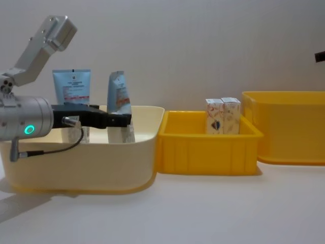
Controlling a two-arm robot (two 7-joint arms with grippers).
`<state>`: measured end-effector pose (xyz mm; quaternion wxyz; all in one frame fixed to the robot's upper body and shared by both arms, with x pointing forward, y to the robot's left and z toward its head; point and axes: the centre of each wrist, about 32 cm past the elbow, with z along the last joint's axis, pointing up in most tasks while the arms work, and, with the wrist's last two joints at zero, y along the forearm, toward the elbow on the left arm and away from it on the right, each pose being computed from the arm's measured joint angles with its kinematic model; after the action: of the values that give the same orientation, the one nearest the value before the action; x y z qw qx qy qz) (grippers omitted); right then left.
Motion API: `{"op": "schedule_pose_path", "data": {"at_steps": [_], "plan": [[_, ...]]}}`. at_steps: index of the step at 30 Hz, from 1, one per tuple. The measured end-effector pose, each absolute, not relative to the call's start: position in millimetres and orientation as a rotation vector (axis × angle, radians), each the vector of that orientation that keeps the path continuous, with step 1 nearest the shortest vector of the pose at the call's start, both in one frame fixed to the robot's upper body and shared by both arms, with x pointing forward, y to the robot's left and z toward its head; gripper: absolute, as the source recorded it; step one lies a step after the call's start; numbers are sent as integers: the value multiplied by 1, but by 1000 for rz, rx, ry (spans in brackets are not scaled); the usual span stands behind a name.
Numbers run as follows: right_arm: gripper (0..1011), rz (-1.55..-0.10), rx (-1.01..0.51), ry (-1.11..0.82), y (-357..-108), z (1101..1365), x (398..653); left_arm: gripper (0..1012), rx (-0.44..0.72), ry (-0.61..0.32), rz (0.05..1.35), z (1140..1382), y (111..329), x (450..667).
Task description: Bimanual collaborative sorting of washing and personal care products
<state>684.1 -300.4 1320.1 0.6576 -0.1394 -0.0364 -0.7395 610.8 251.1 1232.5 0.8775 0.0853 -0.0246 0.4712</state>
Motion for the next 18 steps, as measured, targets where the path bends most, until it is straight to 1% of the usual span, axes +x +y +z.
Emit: {"op": "schedule_pose_path", "data": {"at_steps": [11,18], "plan": [[1001,-1675,-316,-83,-300,1320,684,1003,126,-66,945,1238,243,616],[1001,-1675,-316,-82,-300,1320,684,1003,112,-72,914,1242,237,618]]}}
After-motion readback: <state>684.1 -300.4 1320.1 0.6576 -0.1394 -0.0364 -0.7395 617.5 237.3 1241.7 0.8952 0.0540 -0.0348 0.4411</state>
